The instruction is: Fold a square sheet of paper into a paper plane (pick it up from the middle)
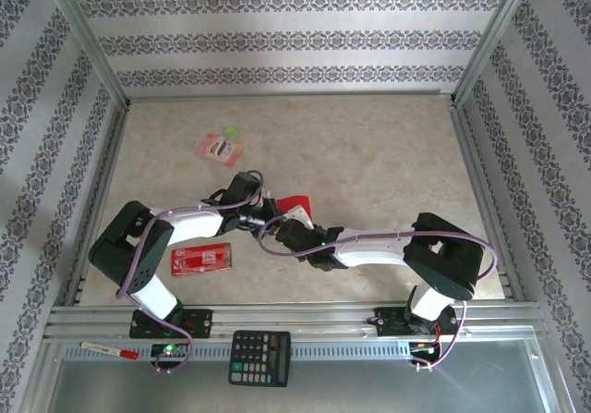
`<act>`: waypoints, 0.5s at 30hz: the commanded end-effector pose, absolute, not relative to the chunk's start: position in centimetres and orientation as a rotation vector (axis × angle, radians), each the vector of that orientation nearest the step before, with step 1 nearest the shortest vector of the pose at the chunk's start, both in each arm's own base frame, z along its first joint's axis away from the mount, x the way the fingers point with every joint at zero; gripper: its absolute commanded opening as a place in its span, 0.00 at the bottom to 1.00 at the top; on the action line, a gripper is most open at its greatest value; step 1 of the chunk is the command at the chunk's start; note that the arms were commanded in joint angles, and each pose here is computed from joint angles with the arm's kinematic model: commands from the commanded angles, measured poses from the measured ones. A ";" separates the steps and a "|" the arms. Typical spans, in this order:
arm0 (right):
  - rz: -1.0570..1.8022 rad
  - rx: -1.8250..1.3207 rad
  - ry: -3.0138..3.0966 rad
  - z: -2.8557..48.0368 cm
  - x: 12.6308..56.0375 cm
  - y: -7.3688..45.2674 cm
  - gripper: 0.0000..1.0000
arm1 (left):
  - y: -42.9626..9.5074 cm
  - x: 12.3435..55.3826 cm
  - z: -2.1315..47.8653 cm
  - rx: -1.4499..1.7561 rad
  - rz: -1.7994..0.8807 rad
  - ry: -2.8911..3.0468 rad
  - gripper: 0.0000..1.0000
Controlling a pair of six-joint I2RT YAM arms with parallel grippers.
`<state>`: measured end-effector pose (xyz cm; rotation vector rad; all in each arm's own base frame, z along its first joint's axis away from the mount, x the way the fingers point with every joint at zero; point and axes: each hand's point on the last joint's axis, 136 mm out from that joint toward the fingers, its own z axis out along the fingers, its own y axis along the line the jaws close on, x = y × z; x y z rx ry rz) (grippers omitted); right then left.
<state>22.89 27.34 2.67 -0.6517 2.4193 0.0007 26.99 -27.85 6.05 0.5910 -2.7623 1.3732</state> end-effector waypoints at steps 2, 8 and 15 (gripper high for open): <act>-0.039 -0.642 2.405 3.7 22.9 26.9 0.28 | -28.3 26.8 6.2 0.536 1.358 -2.767 0.00; -0.074 -0.657 2.405 4.0 23.0 26.7 0.27 | -28.3 26.8 6.1 0.529 1.354 -2.768 0.00; -0.100 -0.688 2.392 4.3 23.1 27.0 0.23 | -28.4 26.9 6.1 0.521 1.350 -2.766 0.00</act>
